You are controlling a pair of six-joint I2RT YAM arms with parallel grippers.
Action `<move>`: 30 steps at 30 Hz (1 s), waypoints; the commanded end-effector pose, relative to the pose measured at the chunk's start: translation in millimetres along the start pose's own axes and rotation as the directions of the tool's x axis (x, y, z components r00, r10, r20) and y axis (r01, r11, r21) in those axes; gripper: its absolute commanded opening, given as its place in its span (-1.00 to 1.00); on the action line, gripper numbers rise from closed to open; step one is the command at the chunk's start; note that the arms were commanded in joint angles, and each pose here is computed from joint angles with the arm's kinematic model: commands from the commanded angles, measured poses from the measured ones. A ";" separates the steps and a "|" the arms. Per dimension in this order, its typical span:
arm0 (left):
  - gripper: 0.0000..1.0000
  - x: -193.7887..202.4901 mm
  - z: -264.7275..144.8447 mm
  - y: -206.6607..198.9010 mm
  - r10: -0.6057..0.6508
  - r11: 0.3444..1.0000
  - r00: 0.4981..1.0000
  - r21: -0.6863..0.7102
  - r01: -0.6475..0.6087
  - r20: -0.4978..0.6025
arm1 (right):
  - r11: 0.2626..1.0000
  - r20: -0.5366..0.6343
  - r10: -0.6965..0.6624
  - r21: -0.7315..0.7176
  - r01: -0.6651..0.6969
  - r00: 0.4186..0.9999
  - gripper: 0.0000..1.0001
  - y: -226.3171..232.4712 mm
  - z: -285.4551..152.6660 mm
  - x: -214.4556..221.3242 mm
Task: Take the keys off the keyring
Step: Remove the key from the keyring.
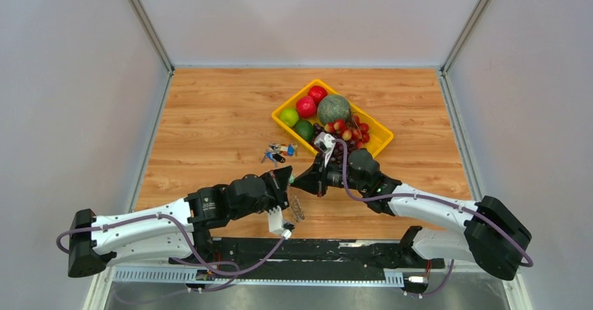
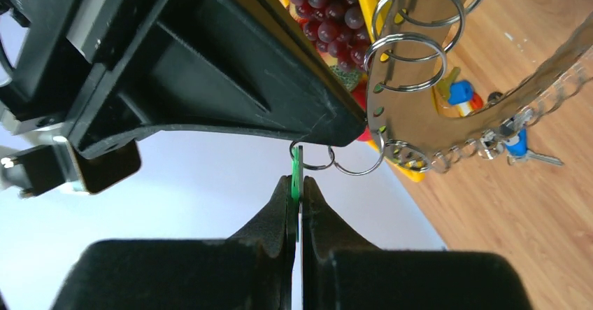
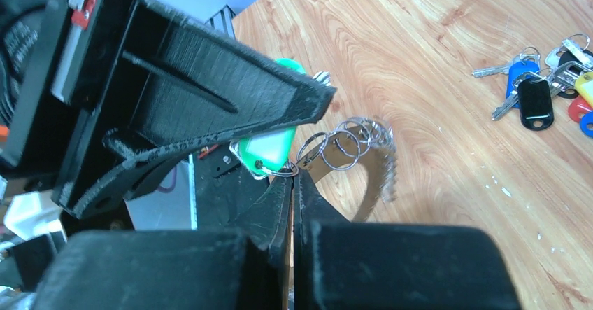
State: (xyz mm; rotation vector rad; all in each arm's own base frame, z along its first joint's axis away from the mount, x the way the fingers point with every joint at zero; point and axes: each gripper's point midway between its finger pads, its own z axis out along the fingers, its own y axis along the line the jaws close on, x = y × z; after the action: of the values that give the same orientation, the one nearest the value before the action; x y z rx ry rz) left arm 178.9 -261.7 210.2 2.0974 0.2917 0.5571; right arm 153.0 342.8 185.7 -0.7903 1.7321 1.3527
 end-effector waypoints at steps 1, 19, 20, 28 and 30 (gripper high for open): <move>-1.00 11.8 -10.8 28.1 0.066 0.989 0.992 -0.126 -0.080 -0.107 | 0.992 0.090 0.112 -0.073 -0.105 0.990 -1.00 10.8 1.2 -36.1; -1.00 14.8 -21.7 40.3 0.026 0.972 0.989 -0.228 -0.059 -0.145 | 0.946 0.135 0.319 0.019 -0.324 0.938 -1.00 -23.3 -20.5 -25.4; -1.00 13.8 -21.9 40.4 0.029 0.972 0.989 -0.229 -0.061 -0.143 | 0.942 0.140 0.329 0.023 -0.336 0.934 -1.00 -25.1 -21.8 -25.4; -1.00 5.0 -22.0 38.5 0.063 0.969 0.989 -0.230 -0.093 -0.136 | 0.902 0.173 0.415 0.053 -0.429 0.893 -1.00 -35.5 -27.0 -25.3; -1.00 1.7 -21.3 37.9 0.078 0.968 0.988 -0.226 -0.107 -0.135 | 0.885 0.184 0.444 0.063 -0.462 0.877 -1.00 -38.8 -27.3 -25.1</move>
State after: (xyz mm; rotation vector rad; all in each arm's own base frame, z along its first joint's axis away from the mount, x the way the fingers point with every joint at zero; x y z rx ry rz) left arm 176.2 -263.3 225.8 1.9572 0.2244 0.7206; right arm 167.0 319.6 196.3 -0.3979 1.8826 1.6196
